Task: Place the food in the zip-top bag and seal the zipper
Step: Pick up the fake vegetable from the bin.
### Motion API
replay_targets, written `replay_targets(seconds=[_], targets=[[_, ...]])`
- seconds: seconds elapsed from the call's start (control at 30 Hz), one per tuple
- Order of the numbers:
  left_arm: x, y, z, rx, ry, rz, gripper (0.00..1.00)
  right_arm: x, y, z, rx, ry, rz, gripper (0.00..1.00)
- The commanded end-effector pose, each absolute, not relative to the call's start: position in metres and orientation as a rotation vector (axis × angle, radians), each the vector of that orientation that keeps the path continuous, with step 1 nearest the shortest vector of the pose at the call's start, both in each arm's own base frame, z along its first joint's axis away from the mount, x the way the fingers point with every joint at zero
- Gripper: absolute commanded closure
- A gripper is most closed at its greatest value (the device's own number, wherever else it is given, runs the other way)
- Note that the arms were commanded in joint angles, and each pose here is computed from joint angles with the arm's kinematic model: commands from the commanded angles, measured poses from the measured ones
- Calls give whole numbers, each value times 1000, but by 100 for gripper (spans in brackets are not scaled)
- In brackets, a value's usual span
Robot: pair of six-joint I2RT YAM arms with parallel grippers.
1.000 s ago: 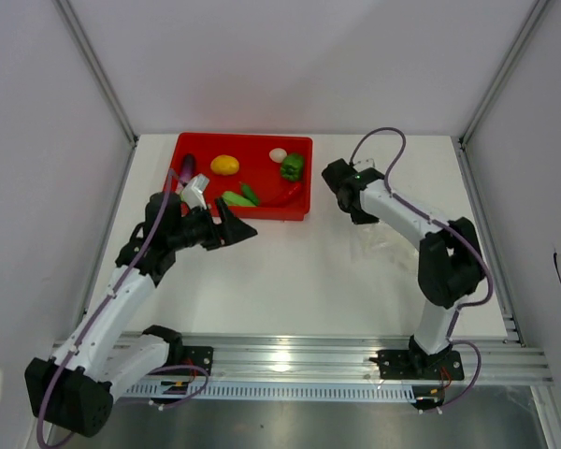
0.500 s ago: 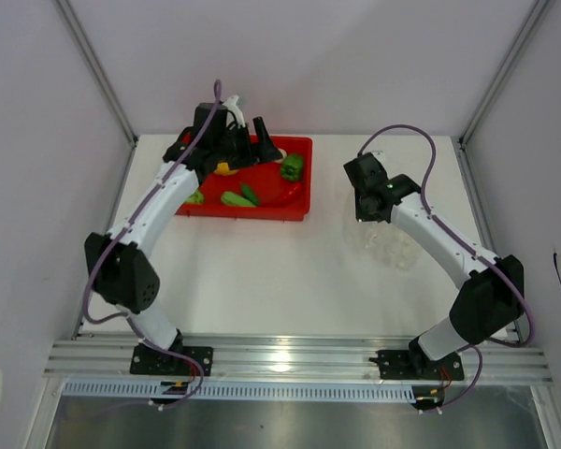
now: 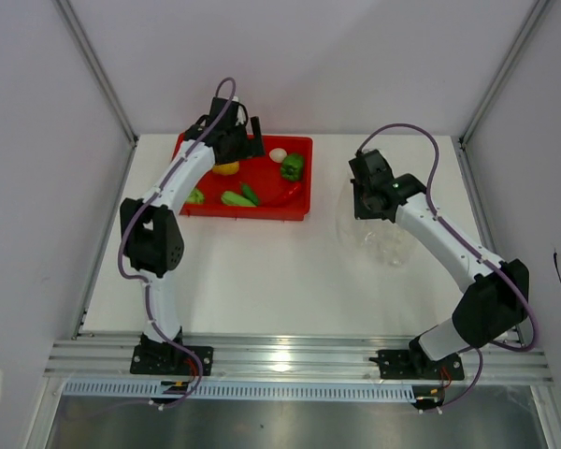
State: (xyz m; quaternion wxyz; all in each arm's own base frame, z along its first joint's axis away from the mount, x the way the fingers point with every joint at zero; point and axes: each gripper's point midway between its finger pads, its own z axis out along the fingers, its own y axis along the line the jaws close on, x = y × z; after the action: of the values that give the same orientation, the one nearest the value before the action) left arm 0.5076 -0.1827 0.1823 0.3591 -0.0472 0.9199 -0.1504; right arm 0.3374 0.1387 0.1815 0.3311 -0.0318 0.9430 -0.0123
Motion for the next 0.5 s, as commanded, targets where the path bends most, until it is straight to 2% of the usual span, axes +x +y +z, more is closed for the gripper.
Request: replay_targets(seconds=[0.0,0.13,0.3,0.47], targets=[[532,-138,206,-197,2267,-140,1,347,139,184,-110,2429,-42,100],[545,-119,200,-254,2242,-56,1,352,136,181,-107,2435,-46,100],[559,-120,179,-313,2311,-389,1,352,143,183,-99,2432,14,100],[567,-102,169,-400,2363,-289,1,351,143,183,-89,2434,22,100]])
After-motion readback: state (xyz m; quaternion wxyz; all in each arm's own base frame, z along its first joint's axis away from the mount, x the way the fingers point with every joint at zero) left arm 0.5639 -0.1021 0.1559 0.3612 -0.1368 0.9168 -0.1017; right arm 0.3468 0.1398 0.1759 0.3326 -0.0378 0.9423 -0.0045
